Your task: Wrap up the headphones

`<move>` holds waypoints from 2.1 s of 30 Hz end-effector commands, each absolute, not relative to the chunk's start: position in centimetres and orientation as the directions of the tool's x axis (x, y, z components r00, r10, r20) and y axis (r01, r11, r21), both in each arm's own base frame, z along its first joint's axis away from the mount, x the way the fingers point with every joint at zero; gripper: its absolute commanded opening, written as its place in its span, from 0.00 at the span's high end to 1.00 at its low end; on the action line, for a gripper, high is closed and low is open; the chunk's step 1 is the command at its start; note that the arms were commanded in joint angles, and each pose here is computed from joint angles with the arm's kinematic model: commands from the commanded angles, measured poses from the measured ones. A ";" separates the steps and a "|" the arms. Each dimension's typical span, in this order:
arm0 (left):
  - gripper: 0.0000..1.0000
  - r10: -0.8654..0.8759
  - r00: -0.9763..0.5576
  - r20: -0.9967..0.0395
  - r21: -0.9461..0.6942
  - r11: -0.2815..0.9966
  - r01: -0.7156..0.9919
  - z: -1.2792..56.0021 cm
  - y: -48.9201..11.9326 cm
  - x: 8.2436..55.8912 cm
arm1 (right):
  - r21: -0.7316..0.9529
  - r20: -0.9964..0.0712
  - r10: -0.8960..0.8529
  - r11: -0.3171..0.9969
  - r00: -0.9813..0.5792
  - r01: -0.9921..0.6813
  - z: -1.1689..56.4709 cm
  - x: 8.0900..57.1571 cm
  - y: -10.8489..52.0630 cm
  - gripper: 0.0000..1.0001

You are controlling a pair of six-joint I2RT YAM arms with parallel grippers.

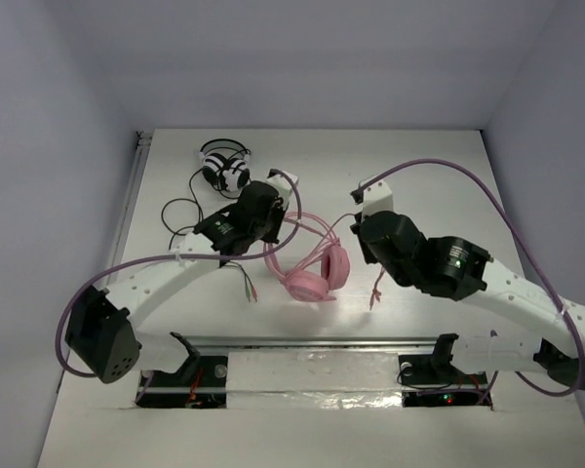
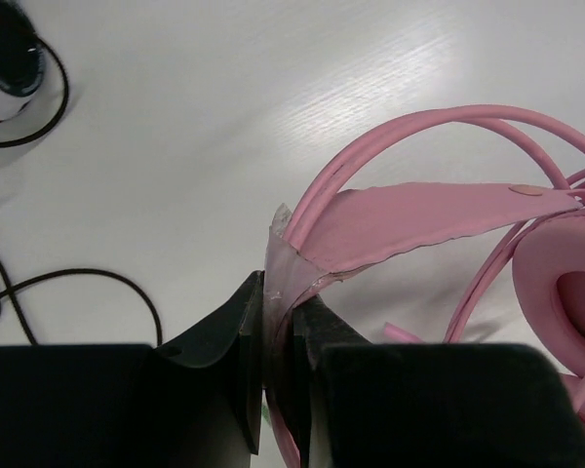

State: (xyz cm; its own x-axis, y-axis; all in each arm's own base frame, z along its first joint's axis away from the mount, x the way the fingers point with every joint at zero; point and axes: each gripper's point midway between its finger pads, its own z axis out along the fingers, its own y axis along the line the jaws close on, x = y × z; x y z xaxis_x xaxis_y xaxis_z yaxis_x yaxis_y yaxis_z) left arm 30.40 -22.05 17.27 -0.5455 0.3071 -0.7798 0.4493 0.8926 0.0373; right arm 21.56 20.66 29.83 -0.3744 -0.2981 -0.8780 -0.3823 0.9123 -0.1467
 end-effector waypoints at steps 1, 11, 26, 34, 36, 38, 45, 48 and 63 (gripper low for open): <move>1.00 0.232 -0.430 -0.873 -0.089 0.790 0.606 22.4 -25.2 28.9 | -0.170 -0.913 -0.242 0.958 -0.329 -0.233 31.0 23.8 18.3 1.00; 1.00 0.005 -0.400 -0.916 -0.316 0.606 0.730 28.7 -24.6 27.2 | 0.053 -0.944 -0.036 0.964 -0.327 -0.260 30.4 25.3 19.5 1.00; 1.00 -0.218 -0.377 -0.900 -0.433 0.350 0.831 36.2 -25.3 26.0 | 0.385 -0.918 0.246 0.740 -0.311 -0.551 31.6 23.3 26.0 1.00; 1.00 -0.417 -0.364 -0.833 -0.511 0.326 0.796 41.5 -24.0 27.5 | 0.482 -0.875 0.405 0.671 -0.266 -0.564 31.3 23.6 25.9 0.78; 1.00 -0.438 -0.349 -0.828 -0.510 0.333 0.793 42.4 -23.8 27.7 | 0.489 -0.870 0.421 0.660 -0.257 -0.570 31.3 23.9 26.2 0.68; 1.00 -0.442 -0.356 -0.824 -0.519 0.334 0.787 42.5 -23.8 27.8 | 0.486 -0.872 0.413 0.674 -0.263 -0.556 30.3 24.5 26.4 0.65; 1.00 -0.480 -0.334 -0.811 -0.524 0.340 0.781 44.0 -23.3 27.7 | 0.488 -0.870 0.432 0.682 -0.239 -0.544 30.2 25.6 26.1 0.48; 1.00 -0.490 -0.332 -0.806 -0.522 0.326 0.788 45.1 -23.3 27.4 | 0.493 -0.867 0.439 0.685 -0.236 -0.536 29.9 25.8 25.5 0.40; 1.00 -0.525 -0.289 -0.800 -0.525 0.379 0.762 47.5 -22.3 27.8 | 0.527 -0.848 0.432 0.632 -0.306 -0.569 27.4 24.5 25.6 0.38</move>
